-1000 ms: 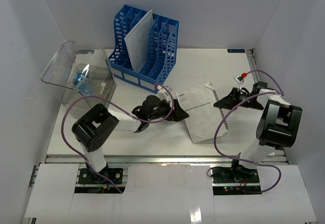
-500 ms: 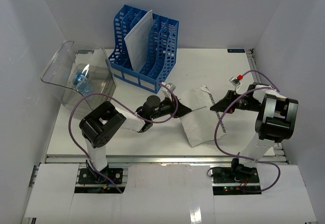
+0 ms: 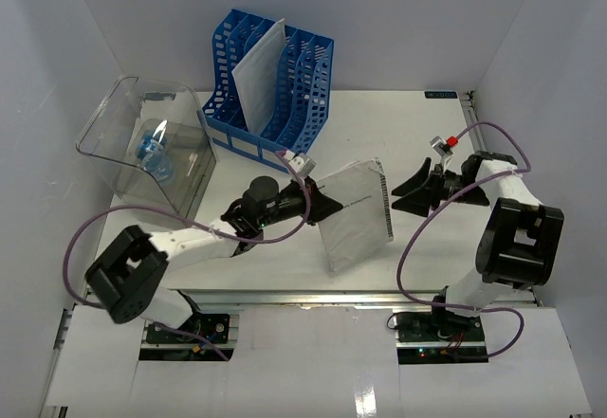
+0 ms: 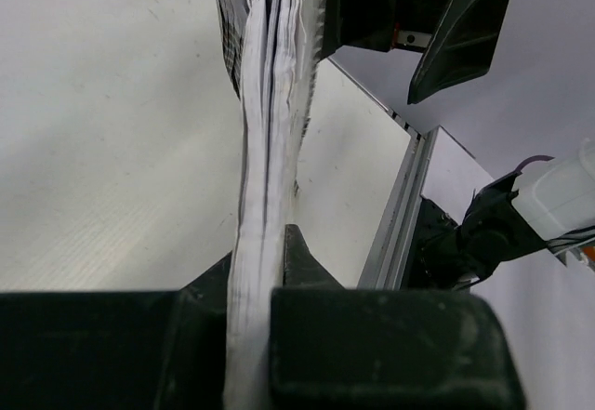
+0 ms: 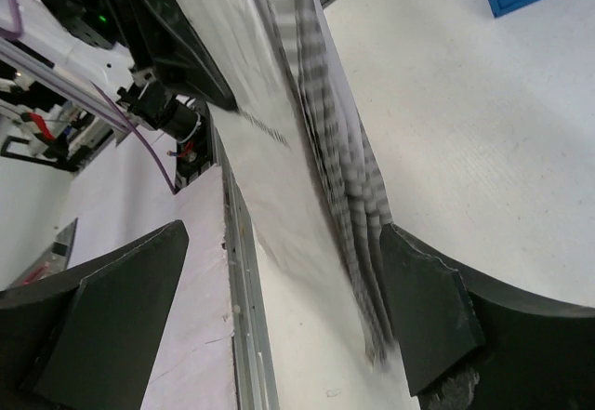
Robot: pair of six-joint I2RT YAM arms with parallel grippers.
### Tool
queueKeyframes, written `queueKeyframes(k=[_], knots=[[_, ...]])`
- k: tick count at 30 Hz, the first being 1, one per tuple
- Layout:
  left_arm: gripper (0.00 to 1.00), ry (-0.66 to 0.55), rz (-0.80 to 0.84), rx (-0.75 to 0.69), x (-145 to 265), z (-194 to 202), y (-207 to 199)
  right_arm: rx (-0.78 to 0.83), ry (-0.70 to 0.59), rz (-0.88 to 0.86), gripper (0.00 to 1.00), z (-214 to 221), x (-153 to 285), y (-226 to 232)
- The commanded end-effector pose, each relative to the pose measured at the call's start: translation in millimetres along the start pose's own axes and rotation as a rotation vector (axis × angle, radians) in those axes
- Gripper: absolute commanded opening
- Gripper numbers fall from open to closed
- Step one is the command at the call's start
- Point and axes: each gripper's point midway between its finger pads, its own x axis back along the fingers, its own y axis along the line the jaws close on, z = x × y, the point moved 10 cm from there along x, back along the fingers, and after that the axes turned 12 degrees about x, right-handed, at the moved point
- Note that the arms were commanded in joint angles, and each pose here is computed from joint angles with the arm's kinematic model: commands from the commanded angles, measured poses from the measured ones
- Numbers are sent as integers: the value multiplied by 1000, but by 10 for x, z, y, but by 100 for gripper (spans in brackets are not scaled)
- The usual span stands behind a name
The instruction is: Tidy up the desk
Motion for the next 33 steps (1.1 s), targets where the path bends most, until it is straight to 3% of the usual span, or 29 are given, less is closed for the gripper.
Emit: queueKeyframes(k=[1,5,7,10,13,18,24,33], knots=[[0,-36,-140,-183,342,-343,-236,115,7,8,90,-101,16,187],[0,-52,-266,-251,546,-637,-389,150,75,52,90,-114,57,323],[0,-71,-341,-276,664,-796,-462,322,140,145,90,-196,103,318],[0,-135,-407,-321,779,-1063,-552,372,174,299,90,-112,133,380],[0,-179,-444,-337,885,-1328,-605,579,176,417,90,-158,168,484],[0,-279,-452,-349,1027,-1883,-619,658,181,407,90,-44,167,535],[0,-364,-504,-405,1052,-2430,-692,690,168,246,90,-58,118,620],[0,-514,-560,-352,1206,-3001,-402,648,66,150,90,-125,50,670]])
